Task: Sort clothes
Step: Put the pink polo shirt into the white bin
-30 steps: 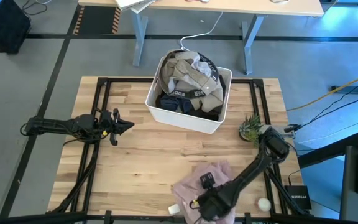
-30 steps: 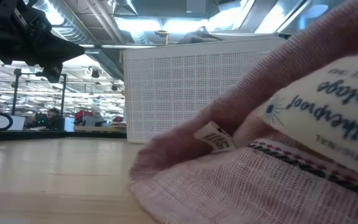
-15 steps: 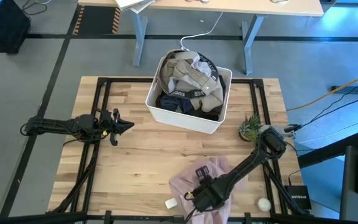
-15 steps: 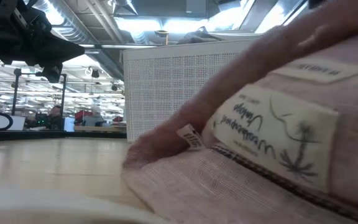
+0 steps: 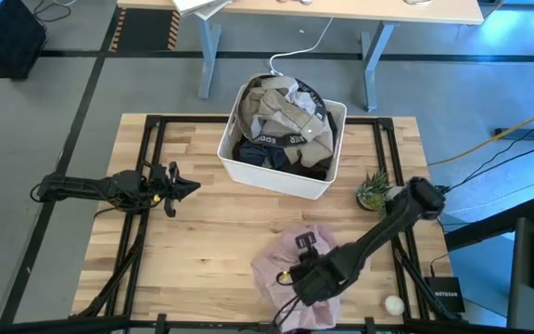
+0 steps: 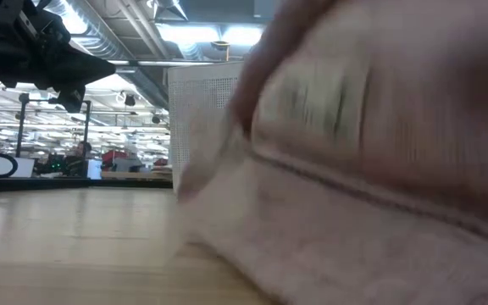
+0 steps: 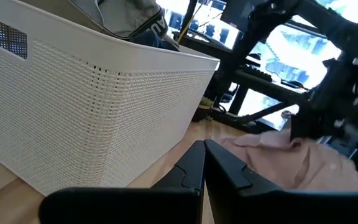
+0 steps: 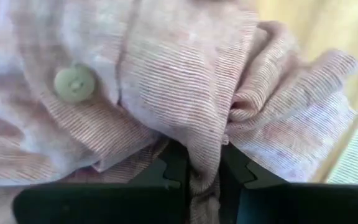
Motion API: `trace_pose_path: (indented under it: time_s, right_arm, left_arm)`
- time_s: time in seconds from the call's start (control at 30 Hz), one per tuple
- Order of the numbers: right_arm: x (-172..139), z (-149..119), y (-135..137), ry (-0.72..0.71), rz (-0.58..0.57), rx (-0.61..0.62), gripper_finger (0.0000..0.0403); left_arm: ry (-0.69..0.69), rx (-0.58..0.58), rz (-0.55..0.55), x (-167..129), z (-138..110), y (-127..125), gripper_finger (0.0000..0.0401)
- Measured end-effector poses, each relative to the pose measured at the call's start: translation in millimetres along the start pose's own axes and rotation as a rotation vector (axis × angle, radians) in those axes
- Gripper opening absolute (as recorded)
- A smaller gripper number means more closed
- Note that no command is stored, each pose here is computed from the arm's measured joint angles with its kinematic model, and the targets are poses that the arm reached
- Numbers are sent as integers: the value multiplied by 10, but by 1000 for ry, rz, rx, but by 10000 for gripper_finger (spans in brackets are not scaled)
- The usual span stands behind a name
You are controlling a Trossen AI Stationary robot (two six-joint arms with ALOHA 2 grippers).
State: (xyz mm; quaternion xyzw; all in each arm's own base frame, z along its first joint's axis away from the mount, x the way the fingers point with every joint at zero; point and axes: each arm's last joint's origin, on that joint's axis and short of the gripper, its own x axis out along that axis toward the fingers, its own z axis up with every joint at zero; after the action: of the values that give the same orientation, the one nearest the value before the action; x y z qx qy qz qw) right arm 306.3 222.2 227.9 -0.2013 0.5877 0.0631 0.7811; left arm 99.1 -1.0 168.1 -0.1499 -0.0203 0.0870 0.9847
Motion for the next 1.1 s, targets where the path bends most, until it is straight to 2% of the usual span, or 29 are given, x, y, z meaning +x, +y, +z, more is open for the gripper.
trace_pose_path:
  time_s: [0.1,0.27,0.37,0.43,0.53,0.63,0.73,0.83,0.93,1.1]
  right_arm:
    - [-341,-29,-175,-100,-21,56,47]
    - [-956,13,-589,-310,-157,131,47]
    - [-1404,44,-907,-448,-307,161,47]
    - [-1686,49,-1142,-512,-451,192,47]
    - [-2016,19,-1531,-530,-659,235,47]
    - [-2220,-63,-1919,-500,-794,292,47]
    - [-2284,-187,-2266,-443,-859,359,47]
    - [-2211,-309,-2558,-371,-861,409,47]
    - [-1996,-422,-2821,-304,-784,453,47]
    - [-1411,-636,-3169,-144,-630,525,47]
  left_arm:
    - [0,0,0,0,-1,0,4]
    - [0,0,0,0,0,0,4]
    - [0,14,1,0,-1,1,4]
    - [0,50,1,0,-1,1,4]
    - [0,97,1,0,0,0,4]
    - [0,138,1,0,0,0,4]
    - [0,154,1,0,0,0,4]
    - [0,153,1,0,0,1,4]
    - [0,153,1,0,0,1,4]
    - [0,186,1,0,0,1,4]
